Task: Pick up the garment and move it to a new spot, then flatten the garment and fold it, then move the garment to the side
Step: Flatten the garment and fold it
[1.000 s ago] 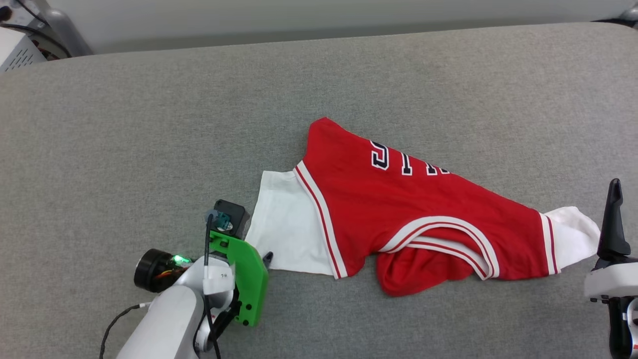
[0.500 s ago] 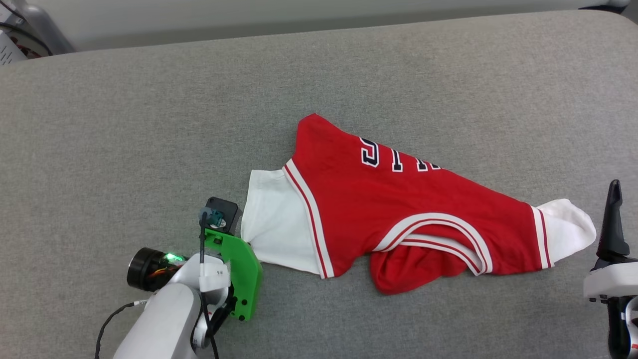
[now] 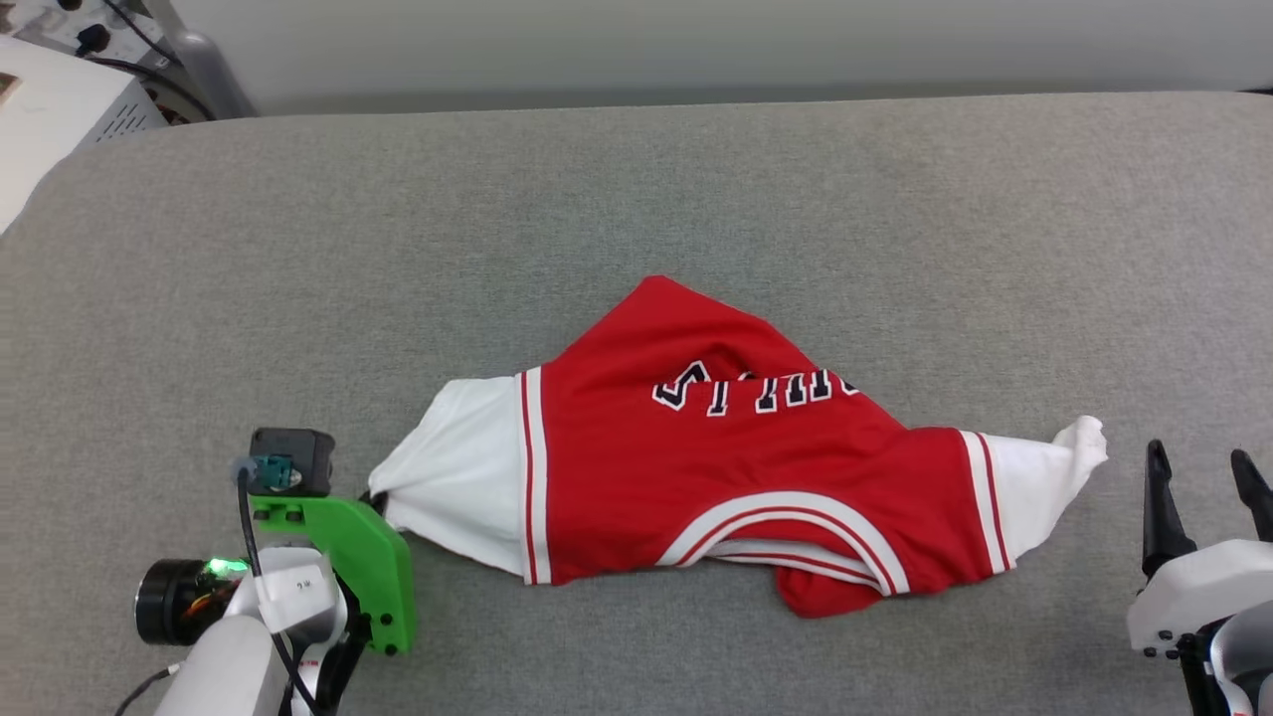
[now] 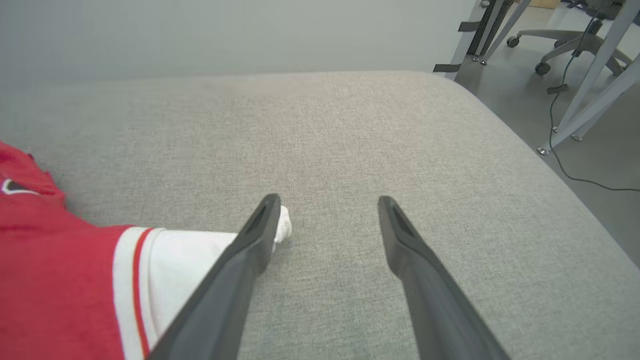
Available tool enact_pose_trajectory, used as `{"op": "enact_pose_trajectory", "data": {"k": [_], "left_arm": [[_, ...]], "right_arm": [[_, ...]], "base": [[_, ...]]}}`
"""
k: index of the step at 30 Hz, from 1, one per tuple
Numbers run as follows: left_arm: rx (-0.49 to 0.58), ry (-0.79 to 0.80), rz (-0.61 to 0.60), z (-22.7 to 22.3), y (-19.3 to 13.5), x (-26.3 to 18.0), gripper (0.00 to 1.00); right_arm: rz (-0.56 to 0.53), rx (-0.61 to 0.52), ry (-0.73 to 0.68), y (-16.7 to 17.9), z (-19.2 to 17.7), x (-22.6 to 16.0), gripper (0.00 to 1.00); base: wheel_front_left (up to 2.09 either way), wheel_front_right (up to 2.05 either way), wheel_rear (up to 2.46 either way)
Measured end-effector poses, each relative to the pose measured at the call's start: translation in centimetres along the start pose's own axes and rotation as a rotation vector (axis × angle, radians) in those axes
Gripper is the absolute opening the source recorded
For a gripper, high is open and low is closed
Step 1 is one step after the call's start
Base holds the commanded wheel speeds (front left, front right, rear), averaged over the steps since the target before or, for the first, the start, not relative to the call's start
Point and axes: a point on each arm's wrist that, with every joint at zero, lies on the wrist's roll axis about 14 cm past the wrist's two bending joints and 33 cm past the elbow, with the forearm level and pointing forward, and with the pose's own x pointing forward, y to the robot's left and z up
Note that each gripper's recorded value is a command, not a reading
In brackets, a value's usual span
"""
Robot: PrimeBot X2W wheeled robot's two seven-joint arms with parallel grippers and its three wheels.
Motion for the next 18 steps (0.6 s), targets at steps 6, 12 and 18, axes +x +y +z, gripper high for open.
{"op": "enact_pose_trajectory", "data": {"k": [6,12,18], "left_arm": [[-0.032,0.043,-0.044,-2.8,-1.6,-1.9,0.64],[-0.060,-0.133,-0.057,-0.4,-1.9,-2.8,1.00],[-0.042,-0.395,-0.029,3.8,-0.4,-4.5,1.00]], "right_arm": [[0.033,0.000,0.120,1.1,-2.2,0.0,1.00],[0.058,-0.018,0.155,1.7,-2.0,0.4,1.00],[0.120,-0.073,0.239,2.3,-1.2,1.0,1.00]], "base": [[0.00,0.00,0.00],[0.00,0.00,0.00],[0.00,0.00,0.00]]}}
